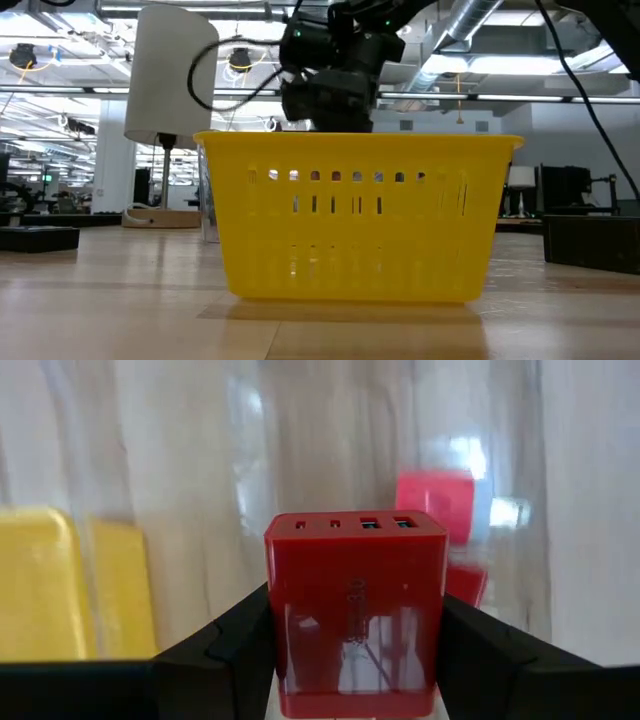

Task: Pick & Place Office items
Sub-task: Put the red charger adapter into the transparent bin

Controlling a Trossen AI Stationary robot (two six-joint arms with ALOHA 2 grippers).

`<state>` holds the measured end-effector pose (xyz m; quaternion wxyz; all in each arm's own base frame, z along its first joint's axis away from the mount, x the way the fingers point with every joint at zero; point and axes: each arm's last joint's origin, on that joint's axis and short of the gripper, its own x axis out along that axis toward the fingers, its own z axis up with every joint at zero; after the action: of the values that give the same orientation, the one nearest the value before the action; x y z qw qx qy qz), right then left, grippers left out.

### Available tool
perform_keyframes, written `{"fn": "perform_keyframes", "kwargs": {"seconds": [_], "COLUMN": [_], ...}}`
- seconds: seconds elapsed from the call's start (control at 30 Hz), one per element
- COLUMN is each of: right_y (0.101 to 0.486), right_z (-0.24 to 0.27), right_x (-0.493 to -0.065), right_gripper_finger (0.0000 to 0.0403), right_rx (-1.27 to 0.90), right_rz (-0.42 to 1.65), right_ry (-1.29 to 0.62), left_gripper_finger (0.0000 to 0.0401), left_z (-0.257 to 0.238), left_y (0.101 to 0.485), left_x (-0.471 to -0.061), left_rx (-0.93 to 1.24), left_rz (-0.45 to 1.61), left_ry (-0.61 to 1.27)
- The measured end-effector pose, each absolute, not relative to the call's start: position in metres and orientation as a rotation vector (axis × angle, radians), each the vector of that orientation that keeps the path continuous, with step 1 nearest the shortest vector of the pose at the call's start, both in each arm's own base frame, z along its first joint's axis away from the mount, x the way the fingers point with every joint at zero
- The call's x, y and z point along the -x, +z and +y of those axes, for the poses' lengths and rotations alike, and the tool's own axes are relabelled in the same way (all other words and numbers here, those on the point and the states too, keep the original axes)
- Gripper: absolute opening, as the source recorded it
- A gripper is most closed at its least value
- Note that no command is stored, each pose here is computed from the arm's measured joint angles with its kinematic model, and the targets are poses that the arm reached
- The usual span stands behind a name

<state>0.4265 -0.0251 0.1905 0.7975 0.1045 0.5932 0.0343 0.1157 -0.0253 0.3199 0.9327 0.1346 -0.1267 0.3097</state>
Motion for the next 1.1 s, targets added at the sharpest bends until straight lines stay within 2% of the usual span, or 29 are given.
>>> {"fn": "perform_keyframes", "kwargs": {"seconds": [0.87,1.1], "right_y": [0.188,0.1879], "right_z": [-0.0298,-0.0289], "right_x": [-0.4207,-0.4201], "right_gripper_finger": [0.0227,0.0252], "right_rx": [-0.165,-0.166], "right_rz": [1.339,1.347], "right_ry": [-0.084,-0.084], "left_gripper_finger": [0.0253,0.0253], "left_z": [-0.0253,-0.0253], "left_y": [0.3199,0.3199], "left_x": [-0.1157,-0.1157], "left_rx": [-0.275,-0.275], "left_rz": [-0.259,-0.259], "left_ry": [0.634,0.634]}}
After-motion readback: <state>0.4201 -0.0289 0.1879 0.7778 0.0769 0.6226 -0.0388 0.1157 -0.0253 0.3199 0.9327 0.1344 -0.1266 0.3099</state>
